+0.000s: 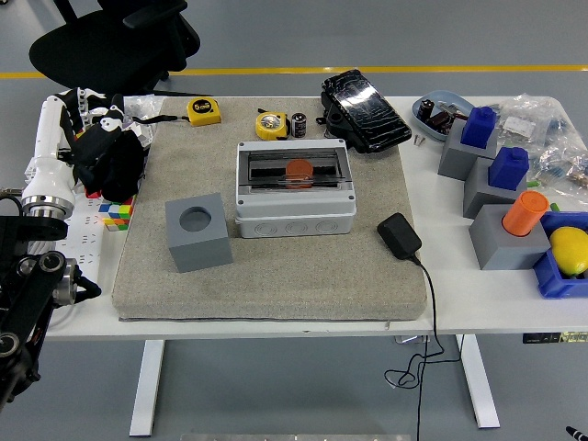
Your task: Fetch the battery,place it into the box,close the lid of the box
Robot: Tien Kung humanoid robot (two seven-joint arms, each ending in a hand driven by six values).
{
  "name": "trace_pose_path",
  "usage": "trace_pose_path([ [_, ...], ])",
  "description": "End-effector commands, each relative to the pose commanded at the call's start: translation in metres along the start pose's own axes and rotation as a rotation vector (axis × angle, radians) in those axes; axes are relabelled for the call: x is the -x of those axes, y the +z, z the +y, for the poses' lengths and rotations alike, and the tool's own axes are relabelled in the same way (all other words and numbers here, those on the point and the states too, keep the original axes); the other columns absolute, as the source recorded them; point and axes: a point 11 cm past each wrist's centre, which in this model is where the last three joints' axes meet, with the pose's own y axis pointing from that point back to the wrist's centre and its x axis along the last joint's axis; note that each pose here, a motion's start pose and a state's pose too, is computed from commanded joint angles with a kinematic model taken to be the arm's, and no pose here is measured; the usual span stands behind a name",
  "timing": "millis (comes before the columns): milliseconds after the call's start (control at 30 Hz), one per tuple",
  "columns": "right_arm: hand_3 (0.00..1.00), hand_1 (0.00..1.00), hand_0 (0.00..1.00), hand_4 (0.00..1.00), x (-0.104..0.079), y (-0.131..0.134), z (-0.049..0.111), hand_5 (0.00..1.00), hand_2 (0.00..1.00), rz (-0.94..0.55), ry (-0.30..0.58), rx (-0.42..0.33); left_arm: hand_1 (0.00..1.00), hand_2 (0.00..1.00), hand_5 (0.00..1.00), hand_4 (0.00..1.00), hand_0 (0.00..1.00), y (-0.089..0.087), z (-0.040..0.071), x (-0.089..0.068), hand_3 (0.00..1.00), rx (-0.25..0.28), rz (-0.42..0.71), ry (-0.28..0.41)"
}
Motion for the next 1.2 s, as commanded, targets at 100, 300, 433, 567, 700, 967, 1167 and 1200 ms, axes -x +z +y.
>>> trace_pose_path([
  [100, 0.550, 0.626, 0.569, 0.939, 0.001, 0.003, 0.000, 0.492, 0.654, 0.000, -0.002, 0.006, 0.637, 0.486, 0.116, 0.867, 0.468, 0.002, -0.001, 0.002, 0.434, 0.006, 0.001, -0.004],
  [300, 0.550, 0.626, 0.568, 0.939, 0.001, -0.001, 0.000, 0.492, 0.654, -0.005, -0.003, -0.005, 0.619, 0.443, 0.170, 0.998, 0.456, -0.002, 0.002, 0.003, 0.370, -0.001, 0.008, -0.012],
  [433, 0.550, 0.626, 0.568, 0.939, 0.002, -0.002, 0.000, 0.492, 0.654, -0.006, -0.003, -0.008, 0.672, 0.617, 0.327, 0.998, 0.491, -0.005, 0.003, 0.004, 0.497, -0.014, 0.065, -0.036],
  [567, 0.550, 0.626, 0.568, 0.939, 0.002, 0.000, 0.000, 0.492, 0.654, -0.005, -0.004, -0.005, 0.672, 0.617, 0.327, 0.998, 0.491, -0.007, 0.003, 0.008, 0.497, -0.022, 0.105, -0.077],
  [700, 0.550, 0.626, 0.568, 0.939, 0.002, 0.000, 0.000, 0.492, 0.654, -0.006, -0.004, -0.004, 0.770, 0.793, 0.579, 0.998, 0.663, -0.011, 0.003, 0.010, 0.708, -0.042, 0.125, -0.113],
  [967, 0.550, 0.626, 0.567, 0.940, 0.001, 0.000, 0.000, 0.492, 0.654, -0.007, -0.003, -0.004, 0.810, 0.848, 0.803, 0.998, 0.733, -0.012, 0.003, 0.011, 0.756, -0.046, 0.145, -0.128],
  [1167, 0.551, 0.626, 0.568, 0.939, 0.002, 0.000, 0.000, 0.492, 0.654, -0.006, -0.004, -0.004, 0.795, 0.821, 0.769, 0.998, 0.729, -0.010, 0.003, 0.009, 0.756, -0.038, 0.152, -0.104],
  [1200, 0.551, 0.626, 0.568, 0.939, 0.002, 0.000, 0.000, 0.492, 0.654, -0.006, -0.004, -0.004, 0.795, 0.821, 0.769, 0.998, 0.729, -0.010, 0.003, 0.009, 0.756, -0.039, 0.151, -0.102],
])
